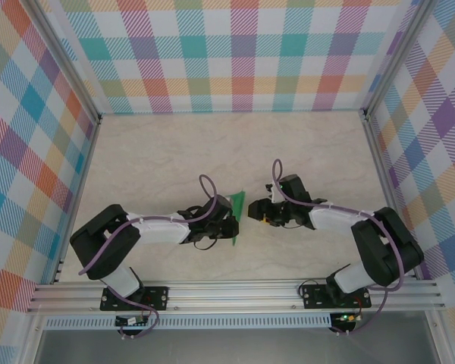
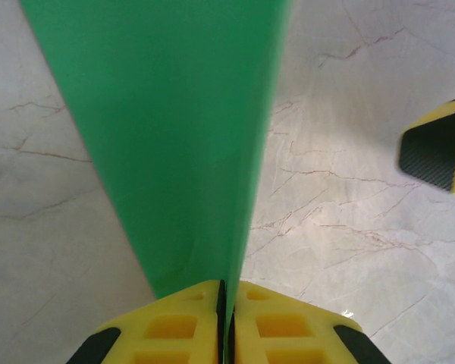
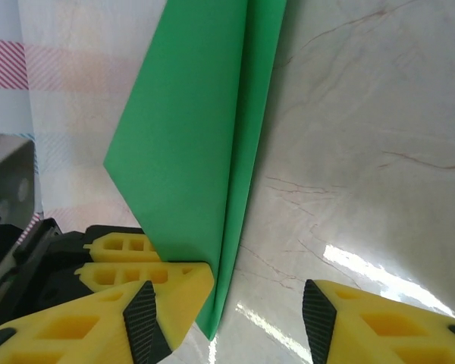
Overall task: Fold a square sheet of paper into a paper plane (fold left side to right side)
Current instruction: Fold the wing for the fifth time at the center of the table.
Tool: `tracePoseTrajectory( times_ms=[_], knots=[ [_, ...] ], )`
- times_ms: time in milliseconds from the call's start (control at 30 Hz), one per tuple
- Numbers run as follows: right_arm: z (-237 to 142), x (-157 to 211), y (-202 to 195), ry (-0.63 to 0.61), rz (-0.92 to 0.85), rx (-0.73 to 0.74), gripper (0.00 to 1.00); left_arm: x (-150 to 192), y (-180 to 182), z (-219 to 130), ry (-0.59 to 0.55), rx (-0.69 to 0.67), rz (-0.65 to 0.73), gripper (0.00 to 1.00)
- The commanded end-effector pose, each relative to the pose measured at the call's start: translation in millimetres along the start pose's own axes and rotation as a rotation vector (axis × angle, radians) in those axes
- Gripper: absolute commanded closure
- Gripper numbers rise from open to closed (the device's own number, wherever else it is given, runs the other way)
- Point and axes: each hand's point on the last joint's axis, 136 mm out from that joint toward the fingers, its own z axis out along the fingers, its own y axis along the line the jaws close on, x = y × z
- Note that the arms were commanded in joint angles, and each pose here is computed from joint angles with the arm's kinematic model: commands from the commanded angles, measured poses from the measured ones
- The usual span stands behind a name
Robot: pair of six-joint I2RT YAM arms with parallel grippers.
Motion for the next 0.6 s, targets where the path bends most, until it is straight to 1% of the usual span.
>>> tracePoseTrajectory(
  times_ms=[0,200,567],
  knots=[
    [10,-16,18,-0.035,-0.030,-0.037,0.42,-5,-4,-2,-0.012,0.059,-0.050,0.89],
    [24,-22,23,-0.026,-0.046,-0.019,0.41,-6,-1,-2,-0.009,0.077,-0.078,0.89],
    [40,-32,17,-0.018,-0.035,0.019,0.42,-5,2,-1,-0.008,0.076,-0.090,0.90]
  ],
)
